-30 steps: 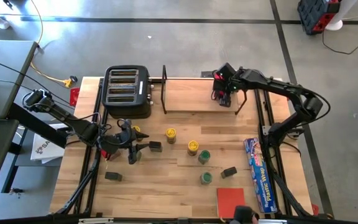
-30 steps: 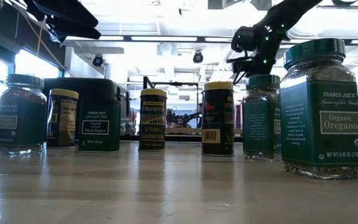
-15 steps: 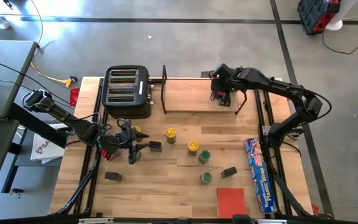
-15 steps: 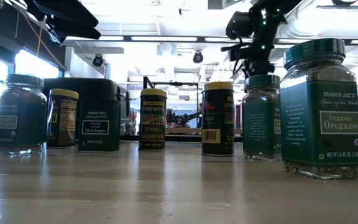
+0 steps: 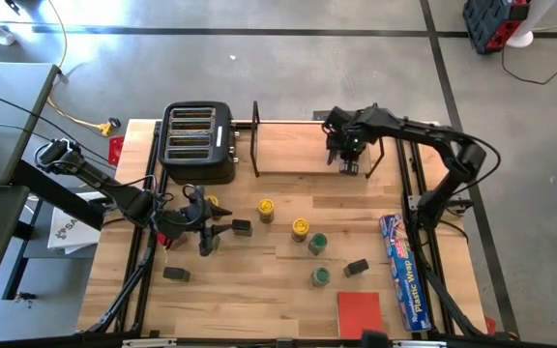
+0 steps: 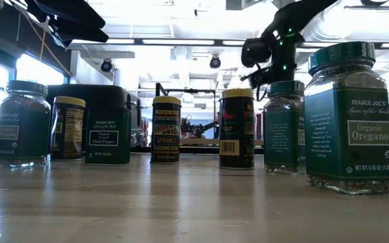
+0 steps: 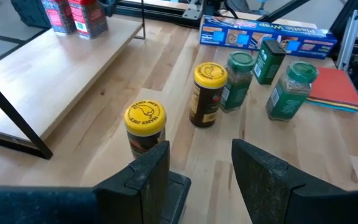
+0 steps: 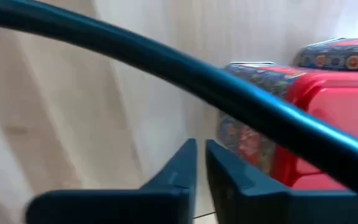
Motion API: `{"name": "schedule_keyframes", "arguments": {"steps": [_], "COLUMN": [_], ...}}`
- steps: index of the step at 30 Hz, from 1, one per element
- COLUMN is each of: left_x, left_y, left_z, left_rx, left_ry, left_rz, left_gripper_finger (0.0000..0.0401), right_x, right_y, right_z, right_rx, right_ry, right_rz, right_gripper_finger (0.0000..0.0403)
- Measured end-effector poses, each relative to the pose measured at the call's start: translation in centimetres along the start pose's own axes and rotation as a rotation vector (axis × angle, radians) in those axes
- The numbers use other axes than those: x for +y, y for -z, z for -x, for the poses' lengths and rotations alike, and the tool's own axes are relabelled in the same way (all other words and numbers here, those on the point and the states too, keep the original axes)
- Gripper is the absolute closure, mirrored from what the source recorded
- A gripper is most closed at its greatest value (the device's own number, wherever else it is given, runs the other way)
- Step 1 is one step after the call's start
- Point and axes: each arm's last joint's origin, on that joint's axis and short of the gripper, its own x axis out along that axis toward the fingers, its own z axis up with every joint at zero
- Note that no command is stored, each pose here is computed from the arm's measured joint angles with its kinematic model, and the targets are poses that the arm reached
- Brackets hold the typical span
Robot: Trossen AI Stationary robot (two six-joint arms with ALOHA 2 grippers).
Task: Shelf spices
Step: Put the right red seasoning can on the shelf aligned with the other red seasoning can, then put the right red seasoning can on the shelf aligned with the other red seasoning cans
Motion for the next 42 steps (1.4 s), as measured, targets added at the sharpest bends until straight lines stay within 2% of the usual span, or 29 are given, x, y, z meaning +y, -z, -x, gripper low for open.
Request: {"name": "schedule_keyframes", "arguments": {"steps": [2,9,19,22,25,28,31,35,39,42], "left_x": [0.0,0.0,0.0,0.0,0.0,0.0,0.3,1.8,3.1,3.5], "left_y": [0.0,0.0,0.0,0.0,0.0,0.3,0.5,-0.4,-1.8,-1.2], "left_z": [0.0,0.0,0.0,0.0,0.0,0.0,0.6,2.7,5.0,5.8], "left_rx": [0.001,0.004,0.003,0.004,0.005,0.046,0.192,0.449,0.631,0.786], "left_ry": [0.0,0.003,0.002,0.003,0.003,0.024,0.028,-0.096,-0.222,-0.268], "left_rz": [-0.001,-0.007,0.001,0.002,0.017,0.034,0.065,0.168,0.32,0.455], "left_gripper_finger": [0.0233,0.0233,0.0233,0.0233,0.0233,0.0233,0.0233,0.0233,0.0235,0.0238], "right_x": [-0.1,-0.9,-1.3,-0.4,1.1,3.4,6.3,10.3,14.8,17.8], "right_y": [-0.1,0.0,-0.4,-0.4,-0.5,-0.4,-0.4,-0.4,-0.7,-0.6], "right_z": [-0.4,-0.6,-0.5,0.7,3.3,6.7,9.9,12.8,14.1,14.3], "right_rx": [0.024,0.047,0.005,-0.029,-0.146,-0.33,-0.528,-0.717,-0.816,-0.835], "right_ry": [0.028,0.116,0.146,0.157,0.183,0.161,0.102,0.047,0.055,0.097], "right_rz": [0.015,0.018,0.012,0.027,0.013,-0.023,-0.026,-0.028,0.004,0.012], "right_gripper_finger": [0.0397,0.0388,0.0387,0.0387,0.0388,0.0396,0.0401,0.0402,0.0402,0.0402]}}
